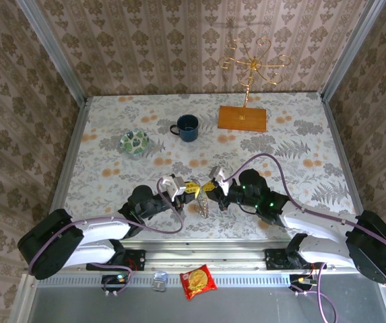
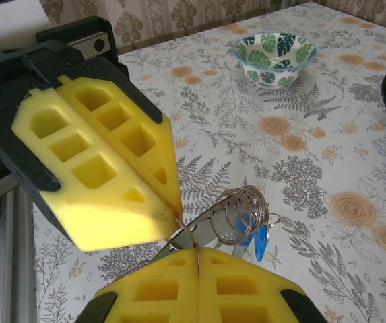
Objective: Put the keys on the keyring
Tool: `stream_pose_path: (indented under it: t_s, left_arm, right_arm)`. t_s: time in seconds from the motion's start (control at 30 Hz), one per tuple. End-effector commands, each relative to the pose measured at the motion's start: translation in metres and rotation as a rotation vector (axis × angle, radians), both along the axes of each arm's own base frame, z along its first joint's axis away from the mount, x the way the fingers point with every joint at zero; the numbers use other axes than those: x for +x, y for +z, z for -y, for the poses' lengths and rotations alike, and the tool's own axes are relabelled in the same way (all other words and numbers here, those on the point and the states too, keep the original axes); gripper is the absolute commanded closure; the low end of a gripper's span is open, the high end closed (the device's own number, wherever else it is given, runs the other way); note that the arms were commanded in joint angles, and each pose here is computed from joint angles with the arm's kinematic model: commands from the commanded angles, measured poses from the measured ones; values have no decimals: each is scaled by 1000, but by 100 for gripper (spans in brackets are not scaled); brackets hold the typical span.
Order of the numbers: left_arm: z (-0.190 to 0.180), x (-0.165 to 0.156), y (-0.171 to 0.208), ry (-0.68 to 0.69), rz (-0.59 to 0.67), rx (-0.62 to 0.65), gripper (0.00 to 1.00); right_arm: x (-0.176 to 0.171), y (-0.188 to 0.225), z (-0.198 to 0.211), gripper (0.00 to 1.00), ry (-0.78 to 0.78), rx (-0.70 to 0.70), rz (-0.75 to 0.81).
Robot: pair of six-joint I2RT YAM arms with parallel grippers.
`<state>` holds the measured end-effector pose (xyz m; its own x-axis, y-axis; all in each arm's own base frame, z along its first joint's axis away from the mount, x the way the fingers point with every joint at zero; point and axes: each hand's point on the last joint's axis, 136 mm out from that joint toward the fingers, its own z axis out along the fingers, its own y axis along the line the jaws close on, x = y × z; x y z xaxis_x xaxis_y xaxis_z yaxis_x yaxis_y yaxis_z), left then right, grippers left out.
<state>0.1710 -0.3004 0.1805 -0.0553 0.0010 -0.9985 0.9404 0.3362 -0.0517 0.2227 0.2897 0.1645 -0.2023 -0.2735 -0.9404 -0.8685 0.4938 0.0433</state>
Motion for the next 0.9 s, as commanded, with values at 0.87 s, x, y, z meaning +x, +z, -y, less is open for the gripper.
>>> stream_pose_path:
  t_s: [0.87]
  left_arm:
    - [2,-1,18,-3,44,-39,100]
  right_arm:
    - [0,20,-6,100,30,23,49]
